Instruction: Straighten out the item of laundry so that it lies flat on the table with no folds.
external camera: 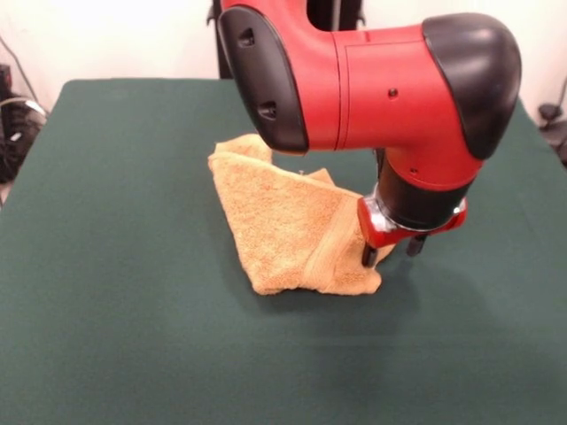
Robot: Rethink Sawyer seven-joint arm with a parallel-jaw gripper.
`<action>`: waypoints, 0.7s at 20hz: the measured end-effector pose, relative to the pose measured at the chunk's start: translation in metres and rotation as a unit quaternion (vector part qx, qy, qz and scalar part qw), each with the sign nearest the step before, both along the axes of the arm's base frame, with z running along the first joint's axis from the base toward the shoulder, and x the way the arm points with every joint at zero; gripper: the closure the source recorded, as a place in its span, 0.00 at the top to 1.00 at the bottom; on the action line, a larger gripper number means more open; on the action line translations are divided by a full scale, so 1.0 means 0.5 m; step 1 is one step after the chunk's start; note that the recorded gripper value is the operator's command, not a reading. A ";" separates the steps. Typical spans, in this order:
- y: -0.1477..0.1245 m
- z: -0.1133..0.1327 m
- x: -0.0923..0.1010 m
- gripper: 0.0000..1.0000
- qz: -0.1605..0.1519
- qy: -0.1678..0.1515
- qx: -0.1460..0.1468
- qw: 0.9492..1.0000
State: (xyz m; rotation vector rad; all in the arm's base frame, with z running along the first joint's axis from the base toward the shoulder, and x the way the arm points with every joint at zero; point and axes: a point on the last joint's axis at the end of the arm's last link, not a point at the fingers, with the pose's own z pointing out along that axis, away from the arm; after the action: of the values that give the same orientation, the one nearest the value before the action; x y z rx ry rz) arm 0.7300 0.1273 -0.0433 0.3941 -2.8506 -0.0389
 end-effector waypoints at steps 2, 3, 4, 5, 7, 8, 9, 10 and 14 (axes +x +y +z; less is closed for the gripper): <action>-0.005 0.000 0.001 1.00 -0.001 0.000 0.000 1.000; -0.007 0.000 0.001 1.00 -0.002 -0.001 0.000 1.000; -0.010 -0.001 0.002 1.00 -0.003 -0.002 0.000 1.000; -0.013 -0.001 0.004 1.00 -0.004 -0.004 0.000 1.000; -0.021 -0.001 0.008 1.00 -0.007 -0.009 0.000 1.000; -0.034 -0.003 0.015 1.00 -0.012 -0.018 0.001 1.000; -0.040 -0.003 0.018 1.00 -0.014 -0.022 0.002 1.000; -0.043 -0.004 0.019 1.00 -0.015 -0.024 0.002 1.000; -0.066 -0.007 0.031 1.00 -0.023 -0.045 0.004 0.999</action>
State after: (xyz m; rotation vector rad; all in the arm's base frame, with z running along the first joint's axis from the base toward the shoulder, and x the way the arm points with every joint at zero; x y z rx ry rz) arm 0.7457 0.0945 -0.0466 0.3397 -2.9493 -0.0413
